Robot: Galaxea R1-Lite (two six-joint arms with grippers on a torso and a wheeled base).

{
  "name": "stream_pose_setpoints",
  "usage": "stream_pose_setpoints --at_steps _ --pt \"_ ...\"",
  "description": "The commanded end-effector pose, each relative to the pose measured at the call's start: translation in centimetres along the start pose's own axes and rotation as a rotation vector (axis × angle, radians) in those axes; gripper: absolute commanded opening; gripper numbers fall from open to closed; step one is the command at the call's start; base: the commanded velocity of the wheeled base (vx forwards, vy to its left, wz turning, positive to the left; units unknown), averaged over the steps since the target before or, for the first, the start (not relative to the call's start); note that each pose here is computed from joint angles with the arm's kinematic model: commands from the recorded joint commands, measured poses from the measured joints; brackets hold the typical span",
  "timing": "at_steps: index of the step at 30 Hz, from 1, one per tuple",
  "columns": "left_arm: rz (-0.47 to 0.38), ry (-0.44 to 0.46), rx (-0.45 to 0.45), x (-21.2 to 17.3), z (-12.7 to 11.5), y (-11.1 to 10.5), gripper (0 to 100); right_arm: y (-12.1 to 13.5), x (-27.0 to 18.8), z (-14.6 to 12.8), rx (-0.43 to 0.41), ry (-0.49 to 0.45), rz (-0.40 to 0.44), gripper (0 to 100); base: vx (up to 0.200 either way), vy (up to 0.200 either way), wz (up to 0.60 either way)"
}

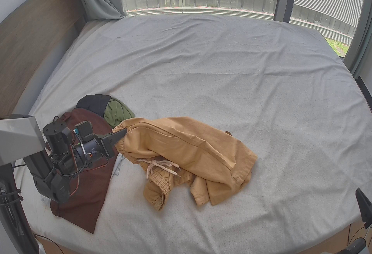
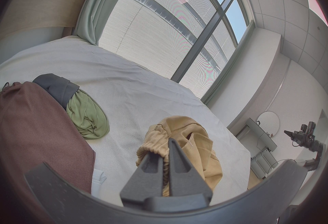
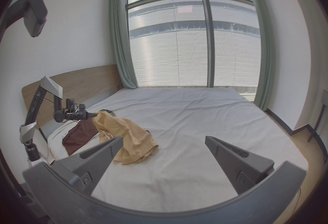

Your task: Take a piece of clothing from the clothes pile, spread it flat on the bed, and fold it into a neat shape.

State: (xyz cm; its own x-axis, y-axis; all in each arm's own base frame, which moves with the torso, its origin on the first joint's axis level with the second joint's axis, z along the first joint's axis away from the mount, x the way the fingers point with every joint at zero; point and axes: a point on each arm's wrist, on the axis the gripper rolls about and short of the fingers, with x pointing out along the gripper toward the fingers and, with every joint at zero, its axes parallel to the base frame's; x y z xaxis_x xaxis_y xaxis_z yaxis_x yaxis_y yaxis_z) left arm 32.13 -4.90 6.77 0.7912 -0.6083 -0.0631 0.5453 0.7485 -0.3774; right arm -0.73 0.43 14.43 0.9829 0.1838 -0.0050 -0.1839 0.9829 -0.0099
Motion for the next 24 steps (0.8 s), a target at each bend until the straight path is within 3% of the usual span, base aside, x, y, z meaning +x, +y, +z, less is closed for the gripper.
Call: stream_pose_setpoints --at_steps 1,5,16,24 --pt "-0.01 -0.006 0.009 0.0 0.3 -0.1 0 -0.5 3.7 2.3 0.049 0.162 0.101 100 0.0 0.0 0.0" --pt "-0.02 -0.011 0.017 0.0 0.4 0.0 0 -0.6 5.4 2.6 0.12 0.236 0.208 100 0.0 0.0 0.0" --pt "-0.027 0.0 0.012 0.0 0.2 -0.4 0 -0.2 8.9 3.1 0.279 0.372 0.388 100 0.0 0.0 0.0" --pt "-0.024 0.0 0.01 -0.1 0.2 -0.3 0 0.7 12.5 2.2 0.299 0.472 0.514 100 0.0 0.0 0.0"
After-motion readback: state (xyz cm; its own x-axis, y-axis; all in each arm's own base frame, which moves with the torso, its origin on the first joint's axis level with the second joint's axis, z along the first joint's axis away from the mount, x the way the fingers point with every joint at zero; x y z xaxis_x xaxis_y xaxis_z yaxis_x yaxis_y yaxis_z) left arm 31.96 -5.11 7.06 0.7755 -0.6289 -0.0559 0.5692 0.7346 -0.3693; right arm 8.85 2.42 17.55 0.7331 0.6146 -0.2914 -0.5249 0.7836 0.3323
